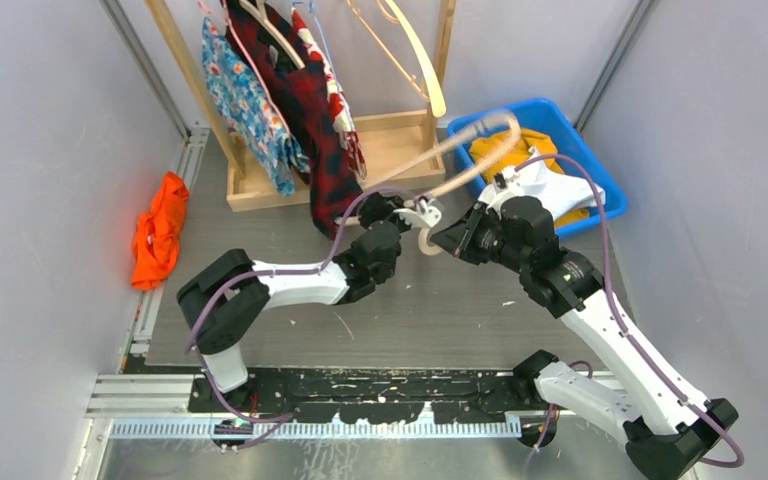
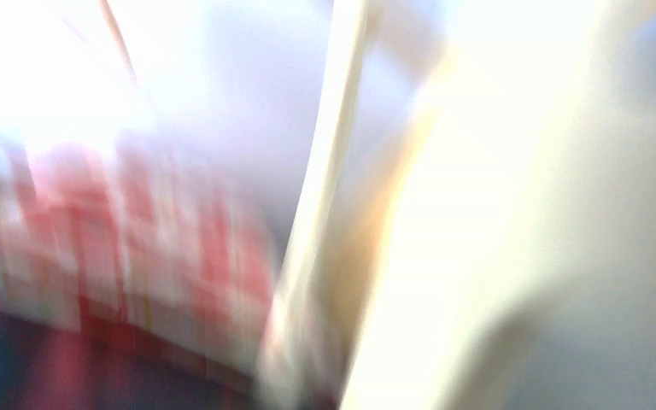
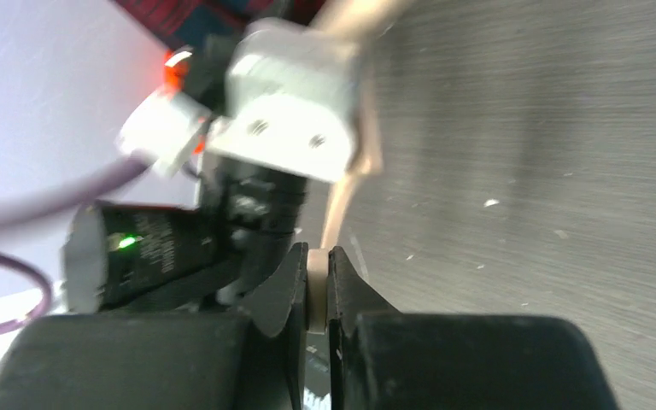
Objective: Remove the skirt from the hanger
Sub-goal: Place the hanger on the clothesline.
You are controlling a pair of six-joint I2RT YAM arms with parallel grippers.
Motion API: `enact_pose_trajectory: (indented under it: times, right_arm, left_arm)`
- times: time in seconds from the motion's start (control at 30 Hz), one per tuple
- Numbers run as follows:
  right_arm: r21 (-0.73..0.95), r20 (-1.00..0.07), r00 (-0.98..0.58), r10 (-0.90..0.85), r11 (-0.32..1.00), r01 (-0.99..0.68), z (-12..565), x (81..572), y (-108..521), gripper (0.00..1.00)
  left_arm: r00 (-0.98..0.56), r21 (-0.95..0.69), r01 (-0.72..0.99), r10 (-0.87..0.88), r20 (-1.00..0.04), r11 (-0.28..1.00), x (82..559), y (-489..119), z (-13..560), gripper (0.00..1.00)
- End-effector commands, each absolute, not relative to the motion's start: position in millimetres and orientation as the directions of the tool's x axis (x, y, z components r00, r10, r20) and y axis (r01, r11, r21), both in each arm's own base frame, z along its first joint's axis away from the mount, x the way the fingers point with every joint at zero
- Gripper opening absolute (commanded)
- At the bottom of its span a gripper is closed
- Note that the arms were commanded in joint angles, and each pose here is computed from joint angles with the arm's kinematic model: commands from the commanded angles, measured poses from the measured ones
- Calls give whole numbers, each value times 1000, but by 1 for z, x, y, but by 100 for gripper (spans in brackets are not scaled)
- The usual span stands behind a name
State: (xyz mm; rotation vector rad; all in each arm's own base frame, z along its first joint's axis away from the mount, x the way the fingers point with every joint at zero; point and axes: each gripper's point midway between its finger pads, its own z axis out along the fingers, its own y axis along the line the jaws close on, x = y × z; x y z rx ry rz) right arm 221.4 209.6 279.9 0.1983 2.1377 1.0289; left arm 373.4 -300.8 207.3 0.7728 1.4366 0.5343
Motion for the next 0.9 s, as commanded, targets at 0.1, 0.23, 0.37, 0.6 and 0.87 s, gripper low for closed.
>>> enact_pose_trajectory:
  times: [0.1, 0.23, 0.37, 0.6, 0.87]
  right_arm:
    - [772, -620, -619, 483, 519, -368, 365, 212, 221, 1]
    - [765, -629, -609, 483, 525, -373, 369, 214, 220, 1]
    - [763, -633, -603, 486, 520, -383, 373, 214, 220, 1]
    - [703, -705, -534, 466, 554, -445, 387, 206, 208, 31]
    - [611, -791, -385, 476, 631, -477, 401, 200, 178, 92]
  left_arm:
    - [113, 736, -11, 732, -672, 677, 368, -286, 251, 0]
    - [117, 739, 133, 730, -674, 661, 357, -289, 252, 0]
    - [115, 674, 217, 667, -736, 706, 347, -283, 276, 0]
    - [121, 662, 301, 661, -741, 687, 338, -283, 303, 0]
    - [113, 643, 357, 652, -750, 678, 328, -279, 307, 0]
